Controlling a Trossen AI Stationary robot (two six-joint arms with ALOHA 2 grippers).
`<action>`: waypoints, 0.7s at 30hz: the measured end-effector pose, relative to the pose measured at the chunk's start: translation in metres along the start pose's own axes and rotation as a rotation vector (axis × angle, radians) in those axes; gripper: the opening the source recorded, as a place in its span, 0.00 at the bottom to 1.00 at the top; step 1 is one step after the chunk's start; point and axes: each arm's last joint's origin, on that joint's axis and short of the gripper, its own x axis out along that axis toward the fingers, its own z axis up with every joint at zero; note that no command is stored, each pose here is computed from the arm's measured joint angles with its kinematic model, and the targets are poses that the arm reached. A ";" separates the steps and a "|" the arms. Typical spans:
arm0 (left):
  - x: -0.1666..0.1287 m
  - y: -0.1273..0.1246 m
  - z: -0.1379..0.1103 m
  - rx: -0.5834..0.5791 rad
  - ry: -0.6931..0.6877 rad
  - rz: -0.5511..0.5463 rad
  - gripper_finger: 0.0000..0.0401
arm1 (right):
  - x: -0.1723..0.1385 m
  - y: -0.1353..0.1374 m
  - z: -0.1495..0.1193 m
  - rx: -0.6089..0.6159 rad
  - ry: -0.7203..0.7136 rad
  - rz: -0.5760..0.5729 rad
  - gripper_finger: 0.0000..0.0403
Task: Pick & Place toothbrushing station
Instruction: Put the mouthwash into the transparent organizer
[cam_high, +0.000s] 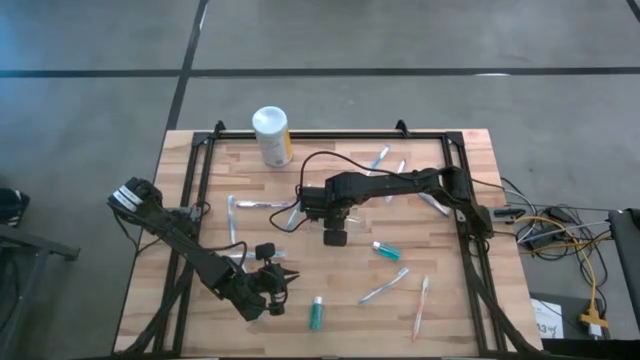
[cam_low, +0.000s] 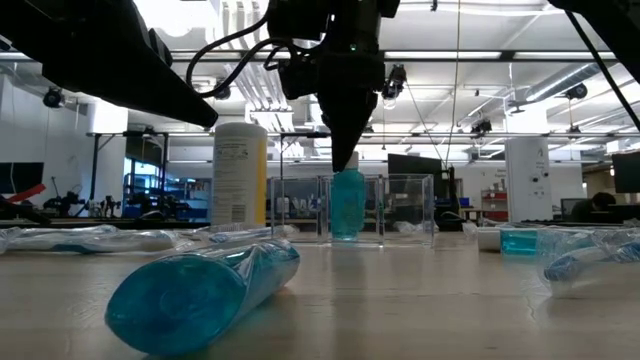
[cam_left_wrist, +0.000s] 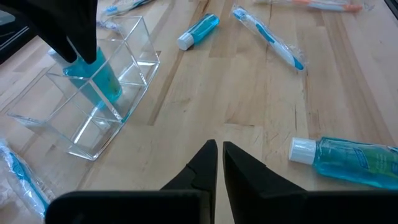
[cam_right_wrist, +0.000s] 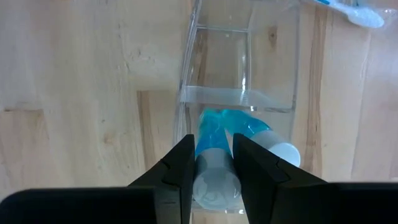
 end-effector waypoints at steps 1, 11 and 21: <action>0.000 0.000 0.000 0.000 0.000 0.000 0.08 | 0.000 0.000 0.000 -0.001 -0.001 0.000 0.22; -0.001 0.000 -0.003 -0.002 0.005 -0.001 0.08 | 0.001 0.000 0.003 0.051 -0.025 0.004 0.22; -0.001 0.000 -0.003 0.011 0.005 -0.002 0.08 | 0.015 0.000 0.000 0.088 -0.020 0.005 0.23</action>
